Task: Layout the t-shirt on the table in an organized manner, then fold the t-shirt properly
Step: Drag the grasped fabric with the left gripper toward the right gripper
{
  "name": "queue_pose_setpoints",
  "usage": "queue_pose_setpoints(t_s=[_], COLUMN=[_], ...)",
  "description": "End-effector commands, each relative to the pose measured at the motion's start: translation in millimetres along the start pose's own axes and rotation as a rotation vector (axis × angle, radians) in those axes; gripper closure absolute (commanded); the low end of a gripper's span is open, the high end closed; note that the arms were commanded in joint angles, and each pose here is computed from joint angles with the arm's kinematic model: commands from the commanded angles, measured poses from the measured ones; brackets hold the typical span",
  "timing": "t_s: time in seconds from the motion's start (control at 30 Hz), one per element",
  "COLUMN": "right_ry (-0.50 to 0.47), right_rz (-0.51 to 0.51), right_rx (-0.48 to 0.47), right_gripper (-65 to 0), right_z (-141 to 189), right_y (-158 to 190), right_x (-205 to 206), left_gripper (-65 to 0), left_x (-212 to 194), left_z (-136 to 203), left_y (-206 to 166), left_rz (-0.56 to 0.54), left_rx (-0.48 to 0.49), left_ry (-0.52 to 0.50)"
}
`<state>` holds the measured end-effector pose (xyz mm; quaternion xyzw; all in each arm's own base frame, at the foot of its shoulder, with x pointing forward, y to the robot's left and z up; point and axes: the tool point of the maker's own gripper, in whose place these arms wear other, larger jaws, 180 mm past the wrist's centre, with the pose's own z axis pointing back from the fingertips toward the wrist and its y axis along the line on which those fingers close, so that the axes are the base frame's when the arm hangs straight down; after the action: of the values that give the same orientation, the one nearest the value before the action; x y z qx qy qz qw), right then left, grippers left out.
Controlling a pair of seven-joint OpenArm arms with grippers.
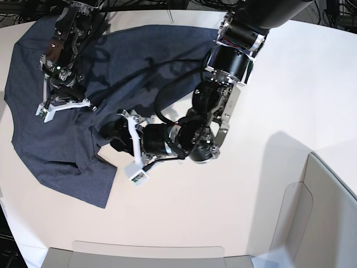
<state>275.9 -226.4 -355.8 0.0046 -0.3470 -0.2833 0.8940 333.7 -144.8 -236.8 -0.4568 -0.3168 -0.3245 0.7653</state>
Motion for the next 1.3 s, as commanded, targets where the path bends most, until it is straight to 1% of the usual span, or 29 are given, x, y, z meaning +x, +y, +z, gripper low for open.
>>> queue_pose_setpoints(t_s=[0.0,0.13,0.3,0.4,0.57,0.67,0.77,0.87,0.97,1.07,1.2,1.27], right_ry=[-0.044,-0.069,-0.076,-0.088,-0.124,-0.146,-0.162,-0.171,-0.178,-0.155,-0.098,-0.074], right_rz=[0.002,0.009,0.008,-0.002,-0.066,-0.126,-0.176,-0.213,-0.237,-0.243,-0.253,-0.26], right_rx=[0.018,0.037,0.027,0.005,-0.066,-0.13,-0.19,-0.239,-0.283,-0.296,-0.301,-0.303], right_gripper=[0.0,0.0,0.0,0.0,0.0,0.0,0.0,0.0,0.0,0.0,0.0,0.0], right_z=[8,22,25,29,34,39,44,48,52,47,34,29], right_y=[6,12,8,-2,-34,-62,-88,-109,-128,-135,-138,-140], right_x=[14,24,25,26,36,42,44,44,46,41,26,19], left_gripper=[-23.6,-23.2,-23.1,-23.1,-23.2,-23.3,-23.3,-23.3,-23.3,-23.3,-23.3,-23.3], left_x=[19,4,-15,-34,-39,-30,-25,-7,0,-4,-23,-29], left_z=[7,13,21,26,25,22,21,13,-2,-23,-52,-59], left_y=[-4,7,20,28,29,29,31,31,34,29,16,13], left_rz=[-0.031,-0.016,0.004,0.032,0.045,0.044,0.049,0.042,0.075,0.072,0.02,0.007], left_rx=[-0.01,0.018,0.051,0.069,0.071,0.069,0.071,0.057,0.039,0.018,-0.008,-0.016], left_ry=[-0.054,-0.034,-0.003,0.025,0.028,-0.022,-0.044,-0.06,-0.058,-0.024,0.039,0.052])
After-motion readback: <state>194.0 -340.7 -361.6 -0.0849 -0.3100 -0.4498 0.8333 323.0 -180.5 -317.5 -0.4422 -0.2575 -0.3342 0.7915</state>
